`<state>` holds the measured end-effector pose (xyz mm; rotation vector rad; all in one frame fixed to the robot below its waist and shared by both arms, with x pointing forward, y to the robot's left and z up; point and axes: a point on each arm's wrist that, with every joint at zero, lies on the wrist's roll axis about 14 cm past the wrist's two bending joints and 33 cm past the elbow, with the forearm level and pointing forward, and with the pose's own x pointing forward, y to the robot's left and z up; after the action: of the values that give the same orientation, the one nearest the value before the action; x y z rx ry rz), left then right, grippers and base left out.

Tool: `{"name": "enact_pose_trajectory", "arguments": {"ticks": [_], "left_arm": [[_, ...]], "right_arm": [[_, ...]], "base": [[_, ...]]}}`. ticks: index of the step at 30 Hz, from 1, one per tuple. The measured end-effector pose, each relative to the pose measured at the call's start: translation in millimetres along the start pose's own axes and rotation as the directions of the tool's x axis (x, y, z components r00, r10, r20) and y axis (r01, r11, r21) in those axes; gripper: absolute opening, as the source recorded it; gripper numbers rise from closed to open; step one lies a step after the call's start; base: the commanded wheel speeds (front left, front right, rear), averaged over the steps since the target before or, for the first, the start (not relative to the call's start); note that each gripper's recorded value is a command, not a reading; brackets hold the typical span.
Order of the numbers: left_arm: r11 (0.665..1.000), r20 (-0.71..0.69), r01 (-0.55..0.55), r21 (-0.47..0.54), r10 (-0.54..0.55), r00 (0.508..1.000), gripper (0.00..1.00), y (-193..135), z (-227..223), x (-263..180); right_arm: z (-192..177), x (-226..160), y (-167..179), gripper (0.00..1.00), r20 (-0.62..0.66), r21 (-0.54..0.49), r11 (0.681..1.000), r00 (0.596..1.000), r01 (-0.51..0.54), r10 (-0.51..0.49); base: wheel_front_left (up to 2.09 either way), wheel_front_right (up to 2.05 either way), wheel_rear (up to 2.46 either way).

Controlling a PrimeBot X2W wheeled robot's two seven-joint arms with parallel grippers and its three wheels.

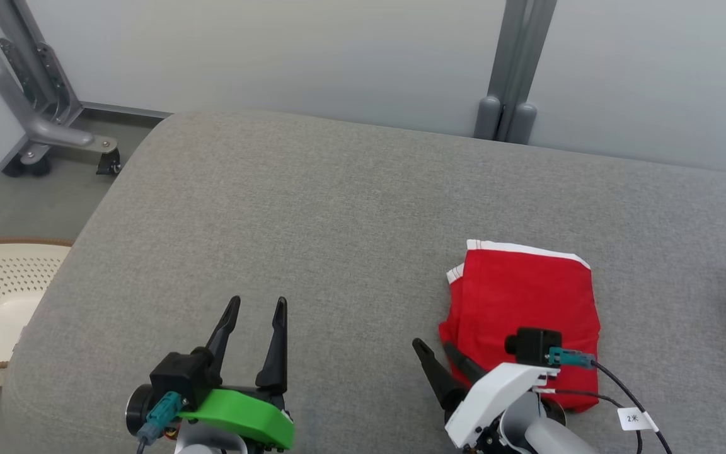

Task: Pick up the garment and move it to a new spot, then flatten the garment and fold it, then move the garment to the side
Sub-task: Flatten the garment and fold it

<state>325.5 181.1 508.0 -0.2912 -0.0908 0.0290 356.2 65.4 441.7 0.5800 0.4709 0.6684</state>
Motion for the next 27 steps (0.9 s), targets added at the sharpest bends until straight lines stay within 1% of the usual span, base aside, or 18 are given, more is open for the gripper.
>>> {"name": "enact_pose_trajectory", "arguments": {"ticks": [2, 5, 8, 9, 11, 13, 15, 17, 18, 19, 20, 22, 23, 26, 27], "left_arm": [[1.0, -0.001, 0.012, -0.001, -0.012, 1.0, 1.0, -3, 0, 2], [0.999, -0.002, 0.035, -0.002, -0.035, 0.999, 1.0, -11, -1, 6], [0.998, 0.004, 0.067, -0.005, -0.067, 0.998, 1.0, -21, 1, 12], [0.997, 0.008, 0.077, -0.006, -0.077, 0.997, 1.0, -24, 2, 13], [0.995, 0.018, 0.096, -0.012, -0.095, 0.995, 1.0, -31, 5, 17], [0.993, 0.028, 0.117, -0.015, -0.117, 0.993, 1.0, -39, 8, 21], [0.991, 0.04, 0.135, -0.016, -0.134, 0.99, 1.0, -46, 11, 24], [0.989, 0.055, 0.147, -0.017, -0.146, 0.988, 1.0, -52, 16, 28], [0.988, 0.06, 0.154, -0.017, -0.153, 0.986, 1.0, -55, 17, 30], [0.987, 0.063, 0.158, -0.018, -0.157, 0.986, 1.0, -57, 18, 31], [0.986, 0.067, 0.167, -0.016, -0.165, 0.984, 1.0, -60, 19, 32], [0.984, 0.072, 0.176, -0.011, -0.175, 0.982, 1.0, -65, 21, 35], [0.983, 0.071, 0.182, -0.008, -0.181, 0.981, 1.0, -67, 20, 36], [0.98, 0.064, 0.199, -0.003, -0.199, 0.978, 1.0, -73, 18, 37], [0.98, 0.059, 0.201, 0.002, -0.201, 0.978, 1.0, -74, 16, 37]], "right_arm": [[4, 0, 3, 1.0, 0.014, 0.005, 1.0, 1.0, -0.007, 0.007], [27, -1, 2, 1.0, 0.087, -0.027, 1.0, 0.996, -0.014, 0.016], [59, -11, -13, 1.0, 0.186, -0.089, 0.996, 0.982, 0.019, -0.002], [70, -16, -21, 1.0, 0.215, -0.137, 0.99, 0.977, 0.039, -0.009], [93, -30, -38, 1.0, 0.273, -0.238, 0.967, 0.962, 0.091, -0.023], [116, -43, -47, 1.0, 0.334, -0.305, 0.942, 0.942, 0.139, -0.031], [136, -57, -56, 1.0, 0.388, -0.372, 0.908, 0.921, 0.194, -0.038], [154, -74, -64, 1.0, 0.443, -0.426, 0.867, 0.895, 0.259, -0.05], [162, -83, -67, 1.0, 0.473, -0.441, 0.849, 0.88, 0.29, -0.055], [169, -91, -67, 1.0, 0.503, -0.444, 0.838, 0.862, 0.316, -0.058], [177, -101, -69, 1.0, 0.54, -0.446, 0.824, 0.839, 0.35, -0.064], [186, -117, -69, 1.0, 0.583, -0.465, 0.788, 0.81, 0.403, -0.07], [187, -124, -71, 1.0, 0.599, -0.468, 0.773, 0.797, 0.429, -0.079], [183, -141, -76, 1.0, 0.632, -0.448, 0.75, 0.766, 0.487, -0.119], [182, -146, -77, 1.0, 0.639, -0.452, 0.734, 0.758, 0.506, -0.129]], "base": [[0.0, 0.0, 0.0], [0.0, 0.0, 0.0], [0.0, 0.0, 0.0], [0.0, 0.0, 0.0], [0.0, 0.0, 0.0], [0.0, 0.0, 0.0], [0.0, 0.0, 0.0], [0.0, 0.0, 0.0], [0.0, 0.0, 0.0], [0.0, 0.0, 0.0], [0.0, 0.0, 0.0], [0.0, 0.0, 0.0], [0.0, 0.0, 0.0], [0.0, 0.0, 0.0], [0.0, 0.0, 0.0]]}}
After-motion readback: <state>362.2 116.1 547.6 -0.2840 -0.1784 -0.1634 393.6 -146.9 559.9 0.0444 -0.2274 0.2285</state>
